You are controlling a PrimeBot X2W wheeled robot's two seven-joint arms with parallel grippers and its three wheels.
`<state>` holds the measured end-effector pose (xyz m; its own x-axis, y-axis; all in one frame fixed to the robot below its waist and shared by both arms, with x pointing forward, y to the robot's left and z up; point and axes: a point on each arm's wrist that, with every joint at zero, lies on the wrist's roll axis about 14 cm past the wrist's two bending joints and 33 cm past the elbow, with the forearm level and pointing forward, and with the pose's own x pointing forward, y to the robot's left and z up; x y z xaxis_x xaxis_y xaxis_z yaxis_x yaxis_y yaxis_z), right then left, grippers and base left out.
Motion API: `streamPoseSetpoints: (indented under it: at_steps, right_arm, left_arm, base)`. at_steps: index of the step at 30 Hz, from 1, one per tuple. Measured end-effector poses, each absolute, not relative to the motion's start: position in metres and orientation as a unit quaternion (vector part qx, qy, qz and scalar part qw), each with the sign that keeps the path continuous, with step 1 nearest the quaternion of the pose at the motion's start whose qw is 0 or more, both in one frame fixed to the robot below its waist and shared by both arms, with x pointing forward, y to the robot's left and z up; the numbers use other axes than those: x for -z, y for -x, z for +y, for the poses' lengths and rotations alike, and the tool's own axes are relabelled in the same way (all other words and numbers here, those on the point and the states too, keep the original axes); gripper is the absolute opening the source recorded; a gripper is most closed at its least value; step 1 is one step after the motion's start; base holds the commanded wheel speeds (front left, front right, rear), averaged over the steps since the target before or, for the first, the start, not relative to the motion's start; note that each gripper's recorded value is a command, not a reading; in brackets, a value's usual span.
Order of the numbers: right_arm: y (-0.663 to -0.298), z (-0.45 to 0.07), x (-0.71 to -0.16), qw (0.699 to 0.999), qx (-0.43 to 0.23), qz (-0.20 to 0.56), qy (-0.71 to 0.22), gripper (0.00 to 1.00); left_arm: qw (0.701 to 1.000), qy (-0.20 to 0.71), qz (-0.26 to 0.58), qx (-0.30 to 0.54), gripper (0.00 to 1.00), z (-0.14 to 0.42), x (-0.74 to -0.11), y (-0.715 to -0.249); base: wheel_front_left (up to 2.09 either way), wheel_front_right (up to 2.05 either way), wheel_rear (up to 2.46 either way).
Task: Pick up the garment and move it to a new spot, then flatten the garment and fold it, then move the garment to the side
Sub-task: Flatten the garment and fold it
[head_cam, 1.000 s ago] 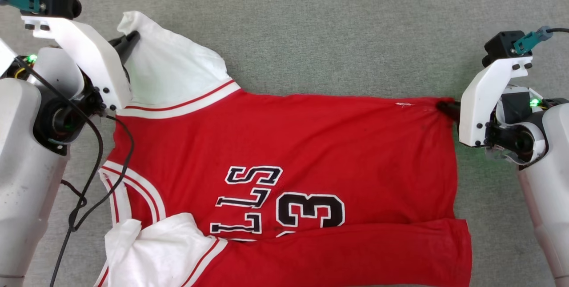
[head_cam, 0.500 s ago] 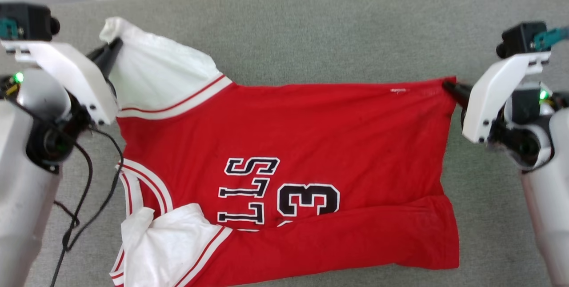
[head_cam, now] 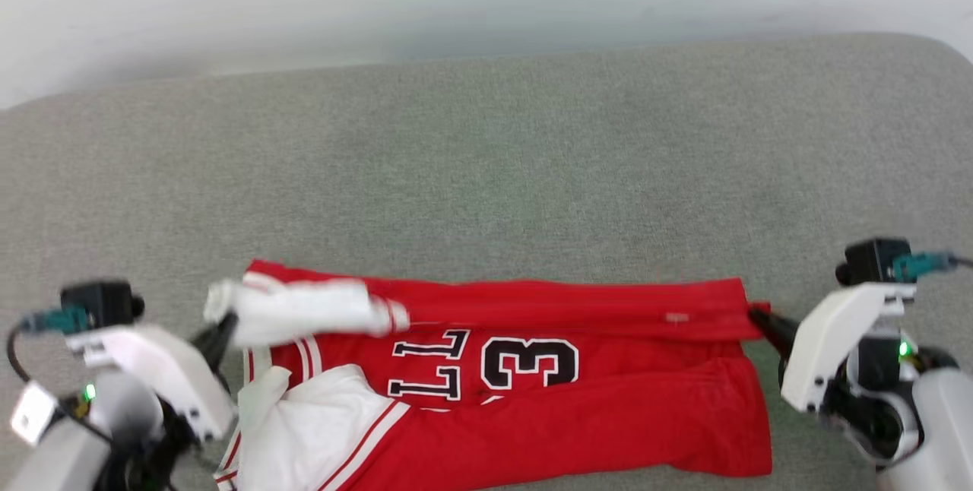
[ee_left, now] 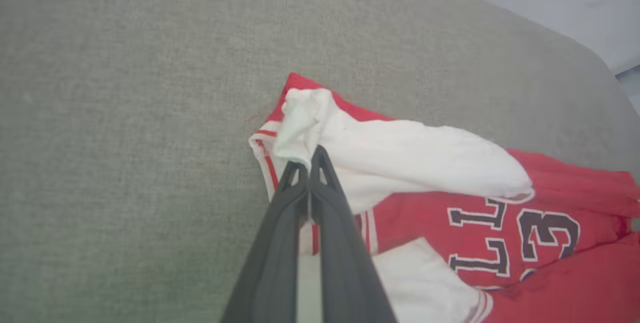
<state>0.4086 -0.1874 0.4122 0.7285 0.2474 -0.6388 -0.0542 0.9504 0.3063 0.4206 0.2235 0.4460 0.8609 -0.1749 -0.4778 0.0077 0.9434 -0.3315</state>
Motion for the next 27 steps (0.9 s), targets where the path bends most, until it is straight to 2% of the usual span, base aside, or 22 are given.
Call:
streamPoseSetpoints:
  at_steps: [2, 6, 11, 12, 14, 15, 16, 17, 27]
  right_arm:
    - [-0.398, -0.187, -0.407, 0.919, -0.077, 0.359, -0.146, 0.05]
    - [-0.381, -0.184, -0.398, 0.914, -0.069, 0.361, -0.173, 0.00]
    - [-0.360, -0.187, -0.385, 0.907, -0.053, 0.372, -0.189, 0.00]
    - [-0.356, -0.186, -0.382, 0.905, -0.051, 0.375, -0.193, 0.11]
    - [-0.348, -0.183, -0.377, 0.900, -0.051, 0.383, -0.199, 1.00]
    - [-0.347, -0.182, -0.377, 0.900, -0.052, 0.383, -0.200, 1.00]
    - [-0.346, -0.182, -0.378, 0.902, -0.051, 0.380, -0.201, 1.00]
    - [-0.347, -0.183, -0.380, 0.904, -0.050, 0.374, -0.200, 1.00]
    - [-0.362, -0.196, -0.434, 0.942, -0.055, 0.284, -0.170, 1.00]
  left_arm:
    - [0.943, 0.174, 0.281, 0.036, 0.00, 0.225, -0.432, -0.399]
    - [0.926, 0.206, 0.317, 0.020, 0.00, 0.221, -0.410, -0.363]
    - [0.913, 0.223, 0.342, -0.008, 0.00, 0.225, -0.390, -0.331]
    - [0.912, 0.220, 0.346, -0.012, 0.00, 0.225, -0.387, -0.327]
    - [0.914, 0.216, 0.343, -0.015, 0.00, 0.224, -0.385, -0.324]
    - [0.914, 0.221, 0.341, -0.014, 0.32, 0.221, -0.385, -0.324]
    - [0.913, 0.223, 0.341, -0.013, 0.72, 0.216, -0.384, -0.323]
    - [0.916, 0.219, 0.335, -0.016, 1.00, 0.216, -0.384, -0.324]
    - [0.971, 0.183, 0.152, 0.003, 1.00, 0.210, -0.461, -0.366]
  base:
    - [0.00, 0.00, 0.00]
    - [0.00, 0.00, 0.00]
    - [0.00, 0.00, 0.00]
    - [0.00, 0.00, 0.00]
    - [0.00, 0.00, 0.00]
    - [0.00, 0.00, 0.00]
    - [0.00, 0.00, 0.00]
    - [0.00, 0.00, 0.00]
    - [0.00, 0.00, 0.00]
